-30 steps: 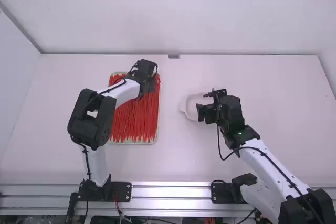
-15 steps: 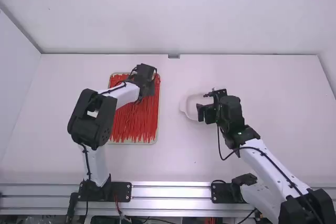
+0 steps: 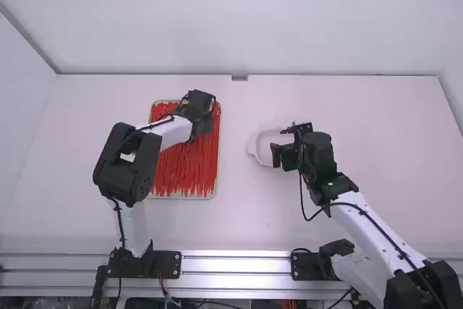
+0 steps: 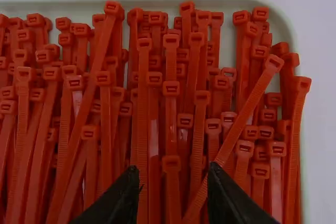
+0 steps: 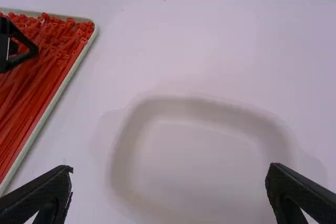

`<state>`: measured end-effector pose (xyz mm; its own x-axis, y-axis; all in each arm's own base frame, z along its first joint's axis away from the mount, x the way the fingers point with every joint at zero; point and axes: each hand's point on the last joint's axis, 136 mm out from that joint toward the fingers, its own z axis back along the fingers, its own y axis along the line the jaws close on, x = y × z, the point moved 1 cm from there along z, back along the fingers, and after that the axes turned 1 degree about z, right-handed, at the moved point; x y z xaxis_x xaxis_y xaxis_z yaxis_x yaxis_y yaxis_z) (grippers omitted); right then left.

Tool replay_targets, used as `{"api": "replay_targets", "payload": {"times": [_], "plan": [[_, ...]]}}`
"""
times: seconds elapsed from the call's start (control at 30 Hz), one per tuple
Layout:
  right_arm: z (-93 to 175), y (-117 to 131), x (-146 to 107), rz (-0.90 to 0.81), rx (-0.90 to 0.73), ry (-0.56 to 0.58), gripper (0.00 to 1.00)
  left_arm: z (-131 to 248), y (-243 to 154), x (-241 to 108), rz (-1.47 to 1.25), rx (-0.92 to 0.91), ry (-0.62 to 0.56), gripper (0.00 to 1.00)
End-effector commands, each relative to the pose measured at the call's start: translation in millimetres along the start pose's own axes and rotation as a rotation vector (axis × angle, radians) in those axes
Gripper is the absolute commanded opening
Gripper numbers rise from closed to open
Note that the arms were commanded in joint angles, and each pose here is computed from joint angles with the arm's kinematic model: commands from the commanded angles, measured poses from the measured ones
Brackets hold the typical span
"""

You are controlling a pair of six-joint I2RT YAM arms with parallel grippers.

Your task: Fasten the cable tie

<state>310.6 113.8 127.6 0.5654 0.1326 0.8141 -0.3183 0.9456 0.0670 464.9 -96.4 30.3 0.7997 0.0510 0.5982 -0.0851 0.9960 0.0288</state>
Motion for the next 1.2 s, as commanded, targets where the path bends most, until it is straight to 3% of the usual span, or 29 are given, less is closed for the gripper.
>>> {"api": "replay_targets", "payload": {"times": [0.0,0.53,1.17], "plan": [[2,2,17,0.001,0.0,-0.035,0.98,-6,4,-8,-0.008,0.022,0.017,0.34],[2,1,18,0.001,-0.001,-0.035,0.98,-24,4,-14,-0.004,0.034,0.047,0.35],[2,1,17,0.0,-0.001,-0.031,0.98,-10,3,13,0.016,0.073,0.023,0.33]]}}
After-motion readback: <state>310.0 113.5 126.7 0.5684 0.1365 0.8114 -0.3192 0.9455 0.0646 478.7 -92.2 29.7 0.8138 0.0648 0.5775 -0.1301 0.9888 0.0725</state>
